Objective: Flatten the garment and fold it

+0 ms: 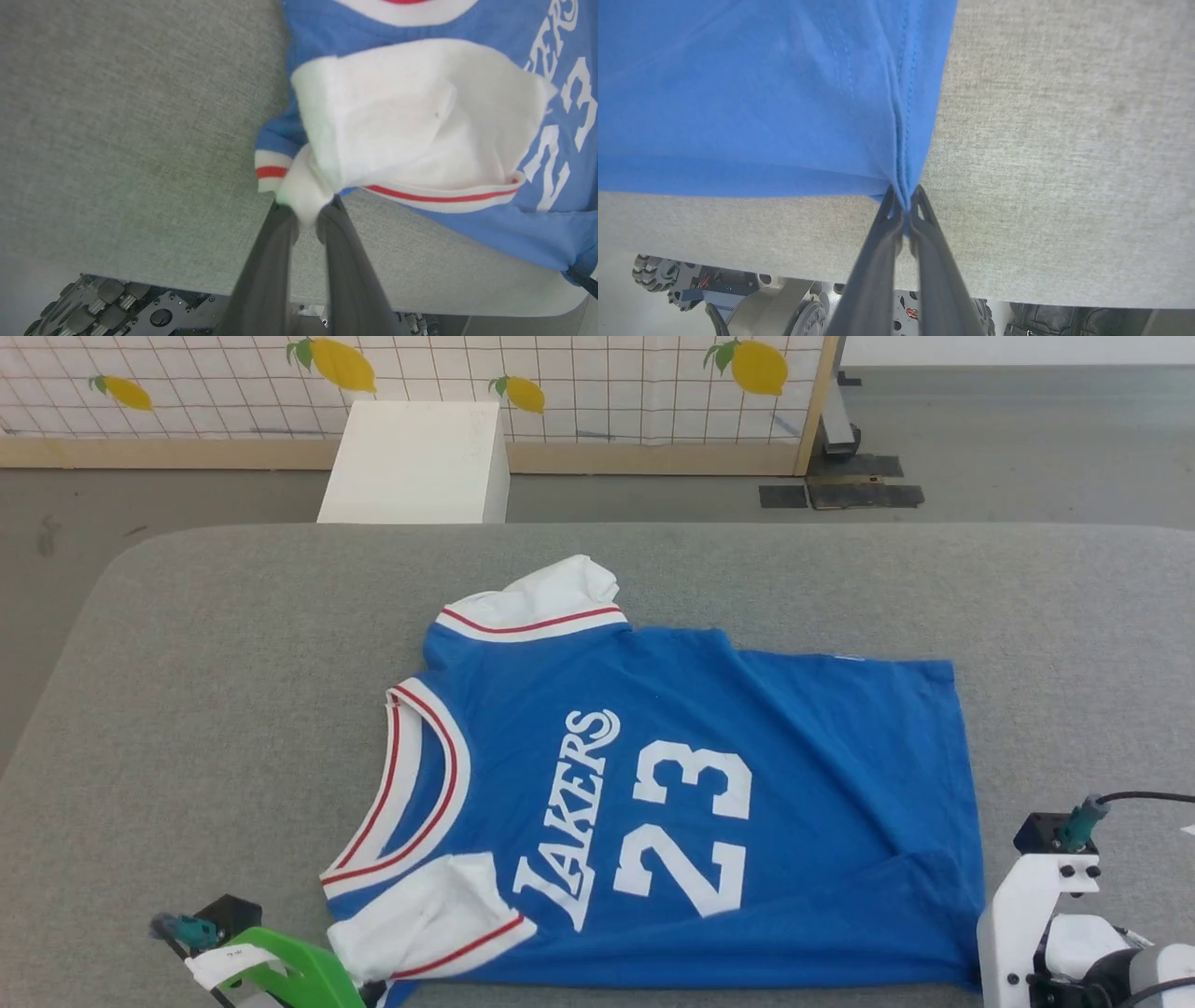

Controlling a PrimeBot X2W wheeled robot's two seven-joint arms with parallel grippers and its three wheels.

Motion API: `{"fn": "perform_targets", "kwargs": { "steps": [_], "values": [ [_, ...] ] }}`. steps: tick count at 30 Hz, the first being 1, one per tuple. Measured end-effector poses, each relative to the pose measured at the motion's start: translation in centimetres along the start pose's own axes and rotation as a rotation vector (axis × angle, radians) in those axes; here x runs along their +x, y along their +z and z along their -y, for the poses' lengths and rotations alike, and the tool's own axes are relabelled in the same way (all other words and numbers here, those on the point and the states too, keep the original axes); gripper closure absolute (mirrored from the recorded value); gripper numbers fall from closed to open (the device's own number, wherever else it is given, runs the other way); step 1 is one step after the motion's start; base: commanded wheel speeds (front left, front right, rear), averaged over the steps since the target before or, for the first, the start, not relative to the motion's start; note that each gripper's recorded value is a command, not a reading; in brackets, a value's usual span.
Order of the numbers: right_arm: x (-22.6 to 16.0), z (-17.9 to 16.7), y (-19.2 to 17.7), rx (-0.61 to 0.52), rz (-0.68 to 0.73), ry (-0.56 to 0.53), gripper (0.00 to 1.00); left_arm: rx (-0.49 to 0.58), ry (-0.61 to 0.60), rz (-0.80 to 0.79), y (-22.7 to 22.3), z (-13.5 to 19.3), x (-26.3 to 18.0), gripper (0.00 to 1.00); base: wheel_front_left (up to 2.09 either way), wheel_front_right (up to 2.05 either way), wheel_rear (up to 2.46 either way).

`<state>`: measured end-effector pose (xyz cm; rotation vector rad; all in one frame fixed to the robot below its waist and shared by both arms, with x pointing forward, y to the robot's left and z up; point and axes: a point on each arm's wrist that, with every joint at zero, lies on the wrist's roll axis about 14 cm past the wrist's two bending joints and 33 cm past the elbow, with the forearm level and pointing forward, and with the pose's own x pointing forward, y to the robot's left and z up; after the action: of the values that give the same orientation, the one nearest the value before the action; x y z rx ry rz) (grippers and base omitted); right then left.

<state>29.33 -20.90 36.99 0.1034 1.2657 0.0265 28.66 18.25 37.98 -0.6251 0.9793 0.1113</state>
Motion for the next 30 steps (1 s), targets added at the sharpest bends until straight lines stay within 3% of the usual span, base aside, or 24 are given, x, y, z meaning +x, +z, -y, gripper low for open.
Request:
{"fn": "perform_targets", "kwargs": {
  "steps": [2, 3, 4, 5, 6, 17, 21, 30],
  "values": [
    [0.2, 0.0, -0.1, 0.009, 0.003, 0.002, 1.0, 0.001, 0.0, -0.004, 0.0, 0.0, 0.2, 1.0, 0.0, 0.0, 0.0],
    [0.3, 0.0, -0.2, 0.014, 0.003, 0.004, 1.0, 0.004, -0.003, -0.004, 0.1, 0.0, 0.3, 0.91, 0.0, 0.0, 0.0],
    [0.4, 0.0, -0.2, 0.017, 0.002, 0.005, 0.88, 0.006, -0.006, -0.003, 0.2, 0.1, 0.3, 0.07, 0.0, 0.0, 0.0],
    [0.4, 0.0, -0.2, 0.02, 0.006, 0.008, 0.25, 0.009, -0.009, -0.002, 0.3, 0.2, 0.4, 0.0, 0.0, 0.0, 0.0],
    [0.4, 0.0, -0.2, 0.022, 0.009, 0.009, 0.0, 0.011, -0.01, -0.001, 0.4, 0.3, 0.4, 0.0, 0.0, 0.0, 0.0],
    [-1.2, -0.3, 2.7, 0.064, 0.179, 0.053, 0.0, 0.118, -0.058, 0.128, 4.9, 2.4, -1.2, 0.0, 0.0, 0.0, 0.0],
    [-3.2, -0.2, 5.7, 0.092, 0.333, 0.075, 0.0, 0.162, -0.091, 0.229, 7.4, 3.9, -2.6, 0.0, 0.0, 0.0, 0.0],
    [-8.5, 1.3, 11.4, 0.136, 0.756, 0.057, 0.0, 0.265, -0.218, 0.627, 13.5, 7.1, -6.1, 0.0, 0.0, 0.0, 0.0]
  ]
}}
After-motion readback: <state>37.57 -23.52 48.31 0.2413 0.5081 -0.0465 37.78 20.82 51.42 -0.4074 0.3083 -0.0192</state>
